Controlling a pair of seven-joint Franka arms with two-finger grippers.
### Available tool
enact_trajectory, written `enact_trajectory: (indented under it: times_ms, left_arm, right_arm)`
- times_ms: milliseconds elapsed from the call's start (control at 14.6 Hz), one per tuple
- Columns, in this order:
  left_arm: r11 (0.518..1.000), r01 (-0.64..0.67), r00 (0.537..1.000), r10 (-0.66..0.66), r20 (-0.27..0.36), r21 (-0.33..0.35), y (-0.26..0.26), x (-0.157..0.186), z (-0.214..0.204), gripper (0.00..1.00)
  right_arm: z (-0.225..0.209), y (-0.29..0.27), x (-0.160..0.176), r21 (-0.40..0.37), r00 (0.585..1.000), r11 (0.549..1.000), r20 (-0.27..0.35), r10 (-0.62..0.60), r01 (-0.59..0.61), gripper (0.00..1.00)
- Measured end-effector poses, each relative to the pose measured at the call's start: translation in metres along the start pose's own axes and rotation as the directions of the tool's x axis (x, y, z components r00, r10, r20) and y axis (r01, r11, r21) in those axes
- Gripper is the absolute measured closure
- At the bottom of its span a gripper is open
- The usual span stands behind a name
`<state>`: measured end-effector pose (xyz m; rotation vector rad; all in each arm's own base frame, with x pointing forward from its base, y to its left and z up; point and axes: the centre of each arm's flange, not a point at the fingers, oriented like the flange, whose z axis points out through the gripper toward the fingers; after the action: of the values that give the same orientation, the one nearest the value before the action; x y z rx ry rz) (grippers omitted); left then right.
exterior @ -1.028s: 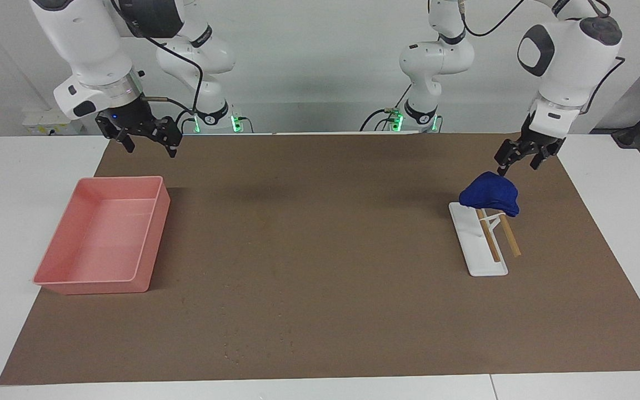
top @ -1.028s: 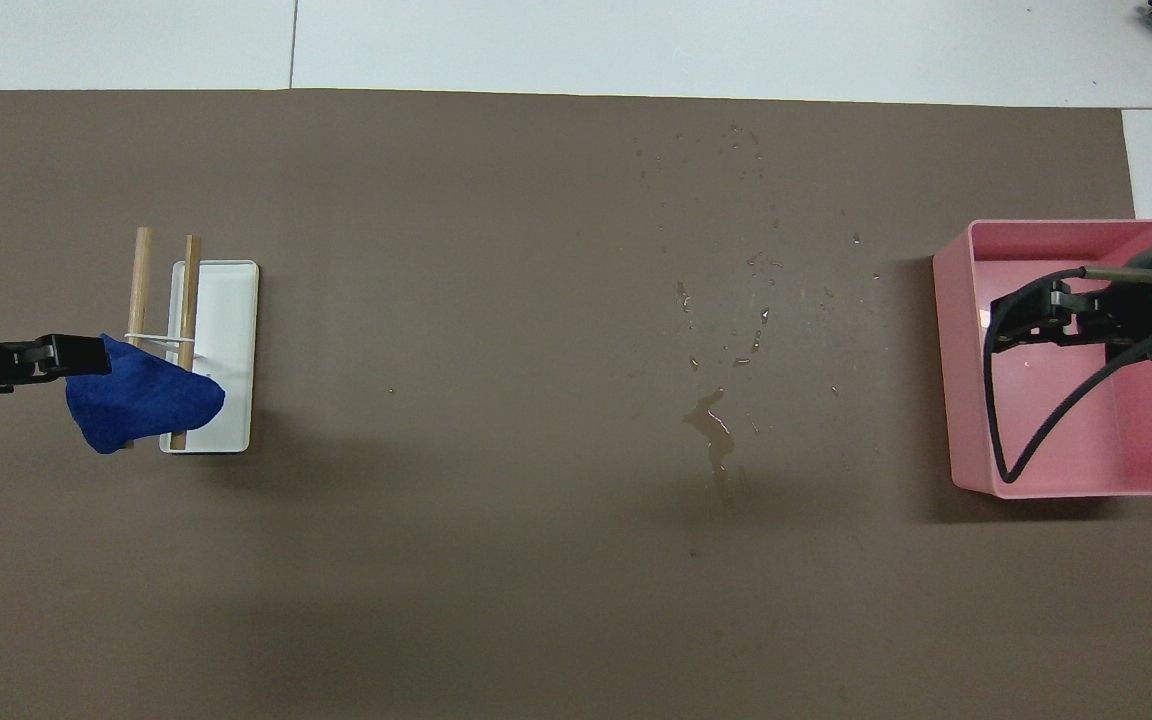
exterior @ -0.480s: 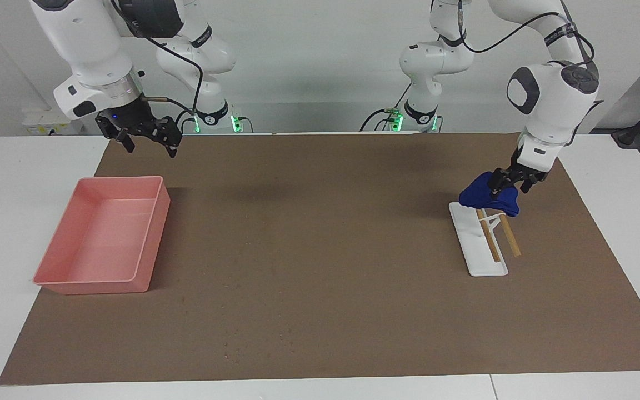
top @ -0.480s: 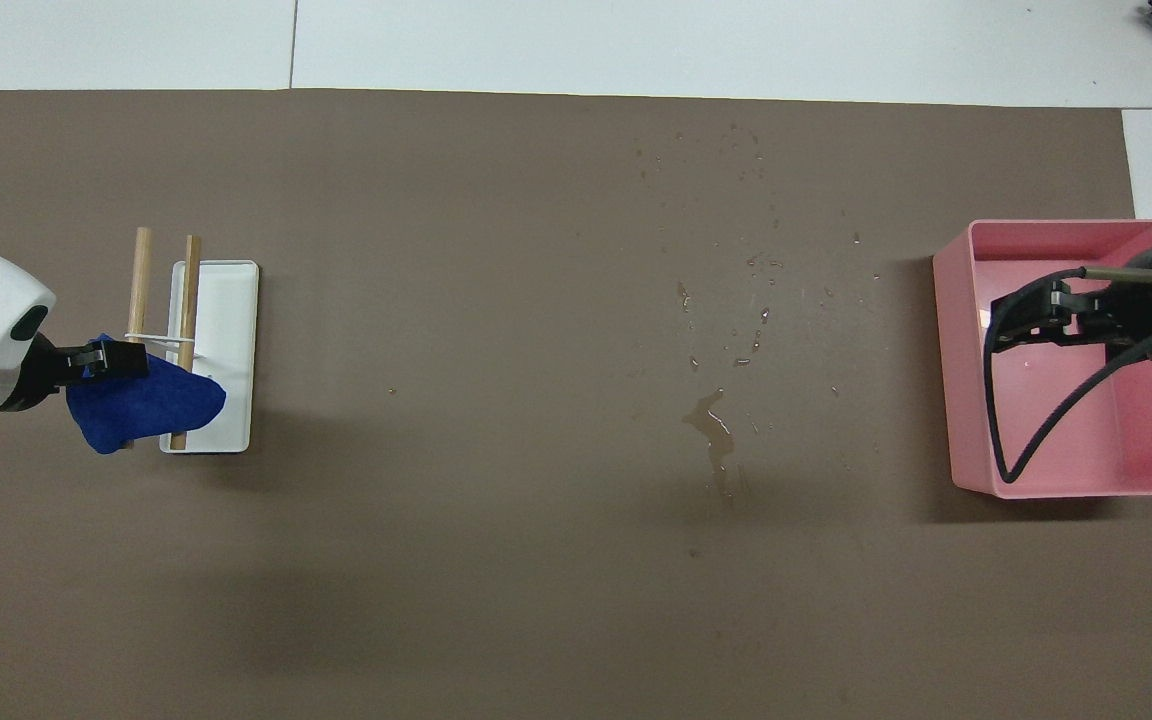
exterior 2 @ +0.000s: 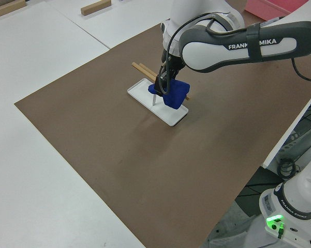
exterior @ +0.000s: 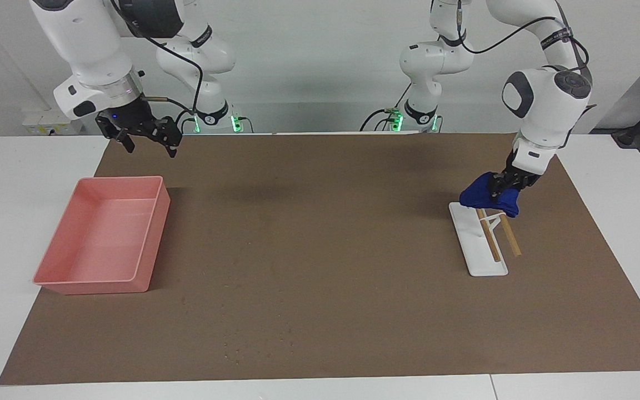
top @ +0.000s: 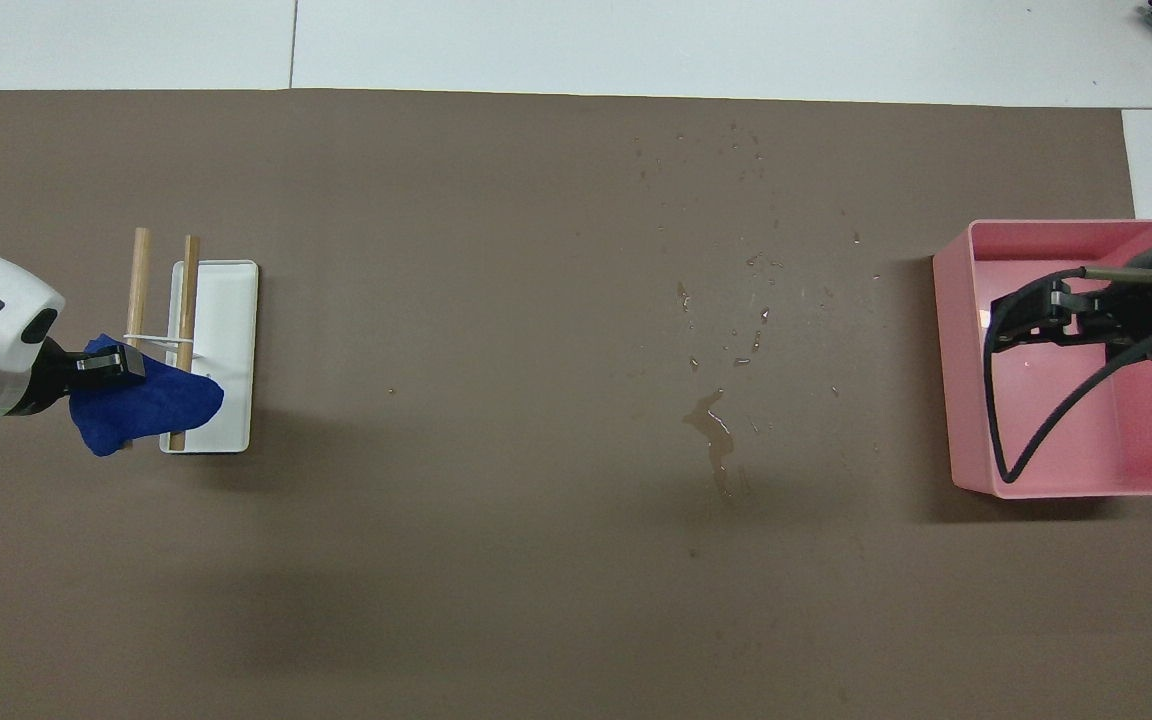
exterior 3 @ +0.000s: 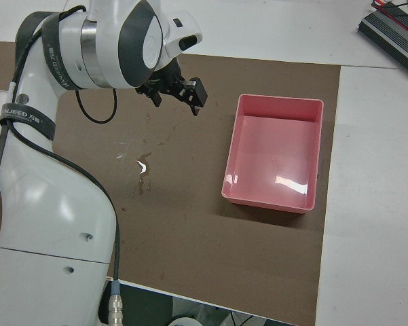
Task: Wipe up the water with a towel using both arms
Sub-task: 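Lift the blue cloth out of the white tray with the left gripper, then carry the cloth toward center while the right gripper reaches toward it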
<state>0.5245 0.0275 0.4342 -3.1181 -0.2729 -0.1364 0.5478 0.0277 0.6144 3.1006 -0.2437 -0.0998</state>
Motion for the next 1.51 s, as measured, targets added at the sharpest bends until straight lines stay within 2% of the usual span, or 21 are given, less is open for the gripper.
enact_trajectory:
  times_ms: [137, 206, 411, 617, 754, 891, 1097, 1371, 1508]
  left_arm:
    - [1.0, 0.026, 1.0, -0.026, 0.017, 0.003, 0.006, -0.002, -0.006, 0.7]
    - [1.0, 0.029, 0.999, -0.029, 0.032, 0.006, 0.007, -0.002, -0.009, 0.74]
    - [0.999, 0.034, 0.997, -0.035, 0.071, 0.014, 0.006, 0.003, -0.033, 0.74]
    - [0.997, 0.074, 0.993, -0.076, 0.087, 0.021, 0.008, 0.011, -0.08, 0.76]
    - [0.992, 0.126, 0.987, -0.127, 0.095, 0.018, 0.025, 0.011, -0.109, 0.78]
    - [0.976, 0.217, 0.971, -0.215, 0.105, -0.013, 0.061, 0.005, -0.13, 0.78]
    - [0.923, 0.382, 0.917, -0.373, 0.14, -0.044, 0.135, -0.017, -0.14, 0.78]
    - [0.856, 0.513, 0.85, -0.498, 0.172, -0.056, 0.208, -0.05, -0.148, 0.78]
    - [0.78, 0.619, 0.776, -0.588, 0.23, -0.095, 0.233, -0.06, -0.154, 0.78]
  right_arm:
    - [0.0, 0.0, 0.0, 0.0, 1.0, 1.0, 0.0, 0.0, 0.0, 0.0]
    - [0.0, 0.0, 0.0, 0.0, 1.0, 1.0, 0.0, 0.0, 0.0, 0.0]
    - [0.0, 0.0, 0.0, 0.0, 1.0, 1.0, 0.0, 0.0, 0.0, 0.0]
    - [0.0, 0.0, 0.0, 0.0, 1.0, 1.0, 0.0, 0.0, 0.0, 0.0]
    - [0.0, 0.0, 0.0, 0.0, 1.0, 1.0, 0.0, 0.0, 0.0, 0.0]
    - [0.0, 0.0, 0.0, 0.0, 1.0, 1.0, 0.0, 0.0, 0.0, 0.0]
    - [0.0, 0.0, 0.0, 0.0, 1.0, 1.0, 0.0, 0.0, 0.0, 0.0]
    - [0.0, 0.0, 0.0, 0.0, 1.0, 1.0, 0.0, 0.001, -0.001, 0.0]
    - [0.0, 0.001, 0.0, 0.003, 1.0, 1.0, 0.0, 0.002, -0.002, 0.0]
